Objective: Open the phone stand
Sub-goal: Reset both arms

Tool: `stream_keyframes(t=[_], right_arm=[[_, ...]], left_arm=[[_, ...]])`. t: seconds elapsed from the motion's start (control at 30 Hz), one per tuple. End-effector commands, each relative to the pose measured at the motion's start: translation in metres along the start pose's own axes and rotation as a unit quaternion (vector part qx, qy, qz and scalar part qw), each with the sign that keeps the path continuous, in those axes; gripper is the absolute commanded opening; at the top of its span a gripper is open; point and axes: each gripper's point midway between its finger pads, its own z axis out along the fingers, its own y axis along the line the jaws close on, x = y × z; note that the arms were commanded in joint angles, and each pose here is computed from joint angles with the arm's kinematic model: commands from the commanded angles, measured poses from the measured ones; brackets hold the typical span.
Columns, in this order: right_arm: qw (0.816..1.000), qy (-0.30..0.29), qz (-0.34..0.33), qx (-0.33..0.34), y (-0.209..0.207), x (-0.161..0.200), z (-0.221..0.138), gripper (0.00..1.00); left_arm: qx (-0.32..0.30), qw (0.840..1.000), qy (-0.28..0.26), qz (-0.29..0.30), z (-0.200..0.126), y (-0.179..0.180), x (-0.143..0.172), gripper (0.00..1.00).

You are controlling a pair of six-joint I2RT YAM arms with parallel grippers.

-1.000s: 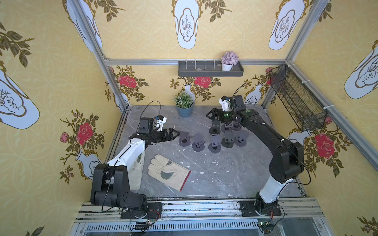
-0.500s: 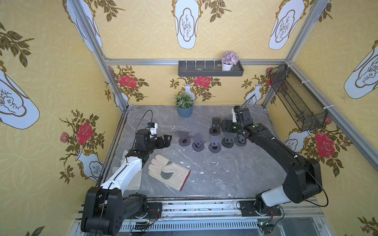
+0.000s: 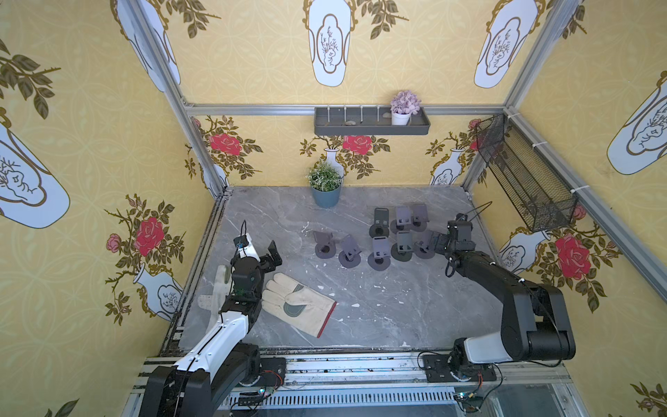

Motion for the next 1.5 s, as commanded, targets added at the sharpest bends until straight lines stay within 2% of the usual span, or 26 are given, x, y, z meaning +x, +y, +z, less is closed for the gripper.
stream_keyframes(t=[0.0, 0.17, 0.23, 0.33, 0.47, 0.53, 0.67, 0.9, 1.27, 1.37, 1.43, 1.47], right_arm=[[0.996, -0.061, 0.024, -0.057, 0.006, -0.020, 0.006, 0.98], [0.995, -0.073, -0.014, -0.062, 0.003, -0.025, 0.009, 0.98], [0.996, -0.052, -0.034, -0.060, 0.002, -0.012, 0.010, 0.98], [0.998, -0.013, -0.017, -0.060, -0.003, 0.016, 0.007, 0.98], [0.994, -0.091, -0.006, -0.056, -0.008, 0.018, -0.005, 0.98], [0.994, -0.096, -0.009, -0.041, -0.013, 0.016, 0.000, 0.98], [0.989, -0.145, -0.010, -0.029, -0.020, 0.013, -0.004, 0.98], [0.987, -0.160, 0.004, -0.024, -0.025, 0.016, -0.012, 0.98], [0.986, -0.163, 0.010, -0.028, -0.028, 0.017, -0.013, 0.98], [0.983, -0.179, 0.011, -0.041, -0.027, 0.019, -0.019, 0.98], [0.976, -0.214, 0.013, -0.040, -0.032, 0.023, -0.024, 0.98], [0.979, -0.200, 0.017, -0.031, -0.034, 0.025, -0.021, 0.98]], left_arm=[[-0.028, 0.997, -0.068, 0.009, -0.001, 0.008, -0.026, 0.99], [-0.016, 0.997, -0.053, 0.053, 0.006, 0.003, -0.014, 0.99], [-0.028, 0.997, -0.054, 0.051, 0.005, 0.009, -0.007, 0.99], [-0.031, 0.997, -0.049, 0.051, 0.007, 0.012, 0.002, 0.99], [-0.045, 0.996, -0.060, 0.053, 0.008, 0.018, 0.006, 0.99], [-0.056, 0.994, -0.069, 0.069, 0.009, 0.021, 0.002, 0.99], [-0.058, 0.990, -0.098, 0.086, 0.009, 0.026, -0.006, 0.99], [-0.047, 0.991, -0.089, 0.088, 0.018, 0.028, 0.011, 0.99], [-0.049, 0.990, -0.094, 0.089, 0.017, 0.029, 0.010, 0.99], [-0.049, 0.990, -0.094, 0.089, 0.017, 0.029, 0.010, 0.99], [-0.048, 0.990, -0.094, 0.089, 0.017, 0.028, 0.010, 0.99], [-0.049, 0.990, -0.094, 0.089, 0.017, 0.029, 0.009, 0.99]])
